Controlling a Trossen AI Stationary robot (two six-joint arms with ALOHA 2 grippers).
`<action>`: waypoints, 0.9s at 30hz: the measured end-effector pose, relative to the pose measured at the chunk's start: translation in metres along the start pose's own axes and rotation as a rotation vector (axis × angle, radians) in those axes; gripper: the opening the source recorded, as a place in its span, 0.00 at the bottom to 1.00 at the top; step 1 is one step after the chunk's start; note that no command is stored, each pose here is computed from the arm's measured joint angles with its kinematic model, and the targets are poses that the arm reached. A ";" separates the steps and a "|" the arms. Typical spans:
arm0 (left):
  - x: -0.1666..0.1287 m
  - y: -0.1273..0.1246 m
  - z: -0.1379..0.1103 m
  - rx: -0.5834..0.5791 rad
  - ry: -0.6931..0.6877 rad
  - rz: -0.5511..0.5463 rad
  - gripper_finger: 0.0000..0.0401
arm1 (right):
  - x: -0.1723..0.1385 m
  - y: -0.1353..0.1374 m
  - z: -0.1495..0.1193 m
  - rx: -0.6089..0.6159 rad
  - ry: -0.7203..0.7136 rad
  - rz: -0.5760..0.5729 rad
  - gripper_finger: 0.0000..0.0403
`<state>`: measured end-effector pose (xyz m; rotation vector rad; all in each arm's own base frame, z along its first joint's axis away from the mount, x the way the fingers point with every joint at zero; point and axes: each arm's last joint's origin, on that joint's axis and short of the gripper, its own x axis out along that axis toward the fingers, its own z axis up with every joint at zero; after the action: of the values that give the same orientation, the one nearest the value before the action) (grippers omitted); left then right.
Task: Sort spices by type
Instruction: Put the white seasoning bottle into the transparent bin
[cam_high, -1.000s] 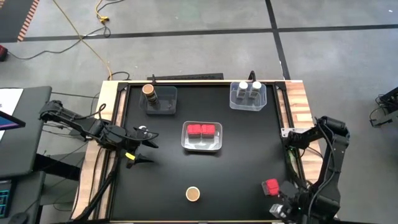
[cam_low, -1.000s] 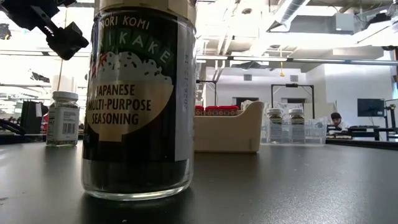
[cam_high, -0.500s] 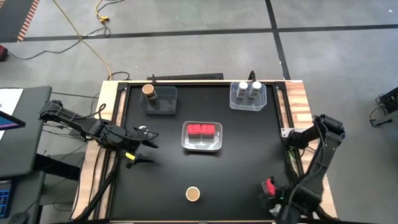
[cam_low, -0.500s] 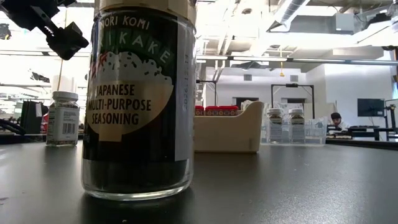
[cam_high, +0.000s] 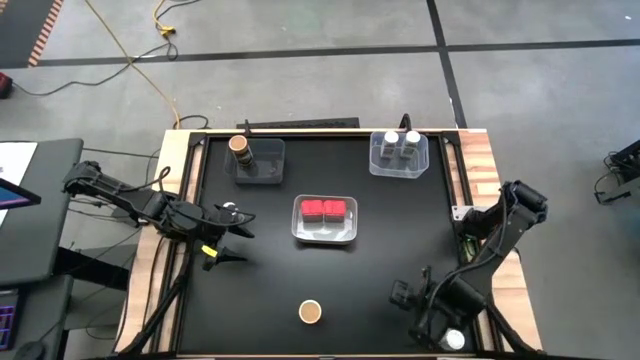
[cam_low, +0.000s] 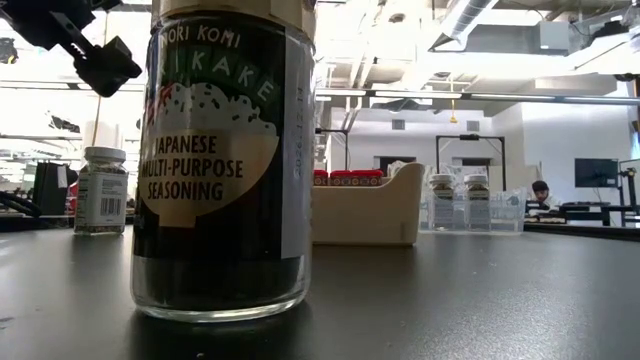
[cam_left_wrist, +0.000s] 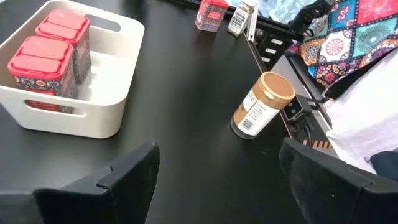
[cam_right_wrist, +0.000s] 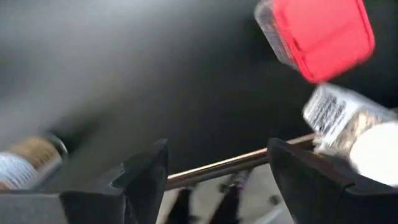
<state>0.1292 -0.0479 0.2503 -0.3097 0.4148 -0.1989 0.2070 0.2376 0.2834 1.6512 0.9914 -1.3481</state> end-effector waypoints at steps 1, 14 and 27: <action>0.000 0.000 0.000 0.000 0.004 0.002 0.79 | 0.002 -0.001 -0.001 0.041 -0.005 -0.002 0.75; 0.000 0.001 -0.002 0.001 0.021 0.009 0.79 | 0.044 -0.014 -0.035 0.112 0.051 -0.146 0.75; 0.000 0.001 -0.002 0.046 0.021 0.008 0.79 | 0.023 -0.017 -0.029 -0.100 0.115 -0.129 0.75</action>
<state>0.1285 -0.0477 0.2482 -0.2603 0.4321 -0.2037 0.2061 0.2726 0.2630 1.6279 1.2314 -1.2752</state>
